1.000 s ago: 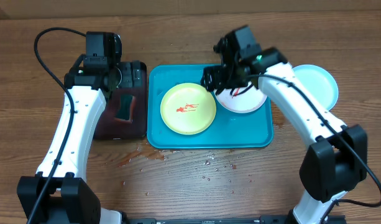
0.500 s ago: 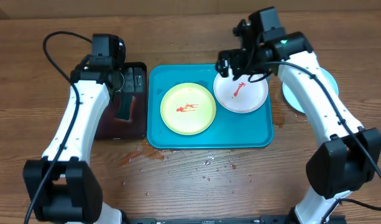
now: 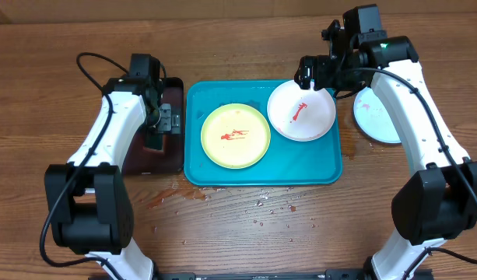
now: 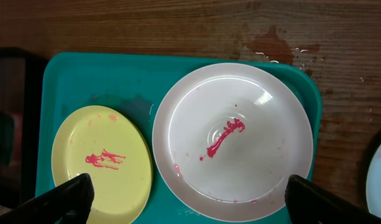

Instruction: Clean dirty plates on tray and stack at the side

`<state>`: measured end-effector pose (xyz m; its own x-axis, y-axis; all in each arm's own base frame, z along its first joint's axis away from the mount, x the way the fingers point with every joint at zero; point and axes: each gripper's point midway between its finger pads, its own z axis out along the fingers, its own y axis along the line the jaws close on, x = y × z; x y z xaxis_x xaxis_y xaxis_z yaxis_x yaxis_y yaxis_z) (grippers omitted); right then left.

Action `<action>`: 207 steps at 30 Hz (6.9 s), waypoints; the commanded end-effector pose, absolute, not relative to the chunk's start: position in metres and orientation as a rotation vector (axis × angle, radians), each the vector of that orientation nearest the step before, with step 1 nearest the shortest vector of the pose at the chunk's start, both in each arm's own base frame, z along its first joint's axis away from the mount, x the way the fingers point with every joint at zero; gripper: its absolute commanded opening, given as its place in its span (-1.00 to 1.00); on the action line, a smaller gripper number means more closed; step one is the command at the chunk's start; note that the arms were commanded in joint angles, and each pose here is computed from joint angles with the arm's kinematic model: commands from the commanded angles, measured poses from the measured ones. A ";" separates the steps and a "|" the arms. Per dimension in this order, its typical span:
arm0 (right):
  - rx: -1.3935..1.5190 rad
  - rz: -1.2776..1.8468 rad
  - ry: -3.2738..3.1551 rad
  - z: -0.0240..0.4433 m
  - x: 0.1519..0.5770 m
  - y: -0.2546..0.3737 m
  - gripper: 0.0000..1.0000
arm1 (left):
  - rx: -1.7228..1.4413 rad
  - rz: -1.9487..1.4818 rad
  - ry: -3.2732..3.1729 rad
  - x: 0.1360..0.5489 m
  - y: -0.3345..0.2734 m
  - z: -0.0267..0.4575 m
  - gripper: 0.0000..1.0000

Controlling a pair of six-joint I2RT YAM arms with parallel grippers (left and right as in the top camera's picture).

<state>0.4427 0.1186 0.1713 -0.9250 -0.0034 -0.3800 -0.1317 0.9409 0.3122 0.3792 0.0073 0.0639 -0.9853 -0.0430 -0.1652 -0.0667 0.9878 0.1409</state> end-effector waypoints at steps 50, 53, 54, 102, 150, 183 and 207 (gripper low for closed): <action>-0.112 0.471 2.665 0.192 0.445 0.117 1.00 | -0.003 0.048 2.970 0.410 0.006 -0.001 -0.71; -0.112 0.471 2.665 0.192 0.445 0.117 1.00 | -0.009 0.048 2.974 0.409 0.006 -0.001 -0.90; -0.113 0.471 2.665 0.192 0.445 0.117 1.00 | -0.019 0.047 2.977 0.409 0.006 0.000 -0.92; -0.106 0.470 2.707 0.187 0.436 0.116 1.00 | -0.242 0.299 2.834 0.434 0.026 0.075 -0.92; -0.131 0.512 3.025 0.134 0.354 0.164 0.69 | 0.303 -0.407 2.903 0.421 -0.222 0.021 -0.91; -0.228 0.486 2.878 0.028 0.355 0.204 -0.25 | 0.087 -0.267 2.975 0.413 -0.206 0.001 -0.91; -0.364 0.245 2.827 0.002 0.353 0.226 -0.92 | -0.122 -0.339 3.011 0.406 -0.212 0.014 -0.92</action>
